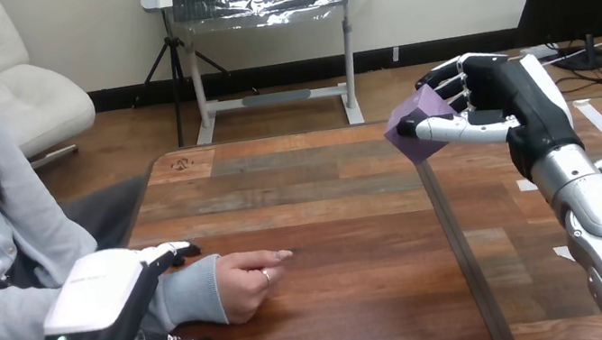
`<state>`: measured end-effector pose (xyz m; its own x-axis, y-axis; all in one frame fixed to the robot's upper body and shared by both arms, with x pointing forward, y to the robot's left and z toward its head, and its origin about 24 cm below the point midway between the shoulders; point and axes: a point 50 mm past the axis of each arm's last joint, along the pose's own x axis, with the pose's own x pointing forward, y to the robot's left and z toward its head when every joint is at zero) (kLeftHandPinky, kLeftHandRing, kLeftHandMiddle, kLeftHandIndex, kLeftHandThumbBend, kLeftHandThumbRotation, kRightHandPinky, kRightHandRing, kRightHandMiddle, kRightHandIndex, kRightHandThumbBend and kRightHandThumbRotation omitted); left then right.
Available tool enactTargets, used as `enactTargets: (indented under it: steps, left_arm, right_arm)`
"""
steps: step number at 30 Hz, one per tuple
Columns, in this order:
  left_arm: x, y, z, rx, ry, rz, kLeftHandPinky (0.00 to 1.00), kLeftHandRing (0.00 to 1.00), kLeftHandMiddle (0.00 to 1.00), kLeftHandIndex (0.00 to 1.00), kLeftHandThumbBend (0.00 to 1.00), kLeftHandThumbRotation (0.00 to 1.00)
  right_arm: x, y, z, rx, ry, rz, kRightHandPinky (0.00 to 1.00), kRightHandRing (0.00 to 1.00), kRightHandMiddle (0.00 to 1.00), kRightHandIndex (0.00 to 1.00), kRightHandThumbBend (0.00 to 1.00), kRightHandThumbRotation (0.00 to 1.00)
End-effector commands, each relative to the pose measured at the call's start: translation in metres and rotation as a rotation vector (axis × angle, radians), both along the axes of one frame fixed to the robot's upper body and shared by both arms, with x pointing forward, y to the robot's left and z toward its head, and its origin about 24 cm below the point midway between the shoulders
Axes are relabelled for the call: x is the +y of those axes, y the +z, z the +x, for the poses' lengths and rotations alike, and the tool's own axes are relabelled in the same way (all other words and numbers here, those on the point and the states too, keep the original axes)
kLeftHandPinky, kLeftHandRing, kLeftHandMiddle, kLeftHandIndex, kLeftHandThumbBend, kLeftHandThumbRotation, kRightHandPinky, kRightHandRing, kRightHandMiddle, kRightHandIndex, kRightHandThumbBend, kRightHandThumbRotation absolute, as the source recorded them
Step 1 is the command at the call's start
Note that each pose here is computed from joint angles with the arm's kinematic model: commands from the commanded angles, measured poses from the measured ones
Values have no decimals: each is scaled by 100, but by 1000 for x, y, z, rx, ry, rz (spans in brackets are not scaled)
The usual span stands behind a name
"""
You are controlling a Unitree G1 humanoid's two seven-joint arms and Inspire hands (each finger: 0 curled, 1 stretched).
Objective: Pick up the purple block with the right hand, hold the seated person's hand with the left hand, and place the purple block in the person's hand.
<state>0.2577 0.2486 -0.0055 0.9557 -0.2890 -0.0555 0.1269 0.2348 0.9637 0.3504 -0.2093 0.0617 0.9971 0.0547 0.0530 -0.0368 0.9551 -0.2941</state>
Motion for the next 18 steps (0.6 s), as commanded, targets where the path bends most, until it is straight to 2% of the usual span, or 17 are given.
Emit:
enactTargets:
  steps: [1,9,18]
  left_arm:
    - [0,22,24,-80,-30,50,66,72,73,75,100,18]
    - [2,22,28,-64,-39,82,62,69,71,72,100,12]
    - [5,19,34,-18,-23,140,62,69,71,72,100,8]
  right_arm:
    - [4,11,4,-65,14,48,35,40,48,49,74,0]
    - [3,9,2,-64,26,59,35,40,48,49,75,0]
    - [2,7,-1,-72,40,46,35,40,48,49,75,0]
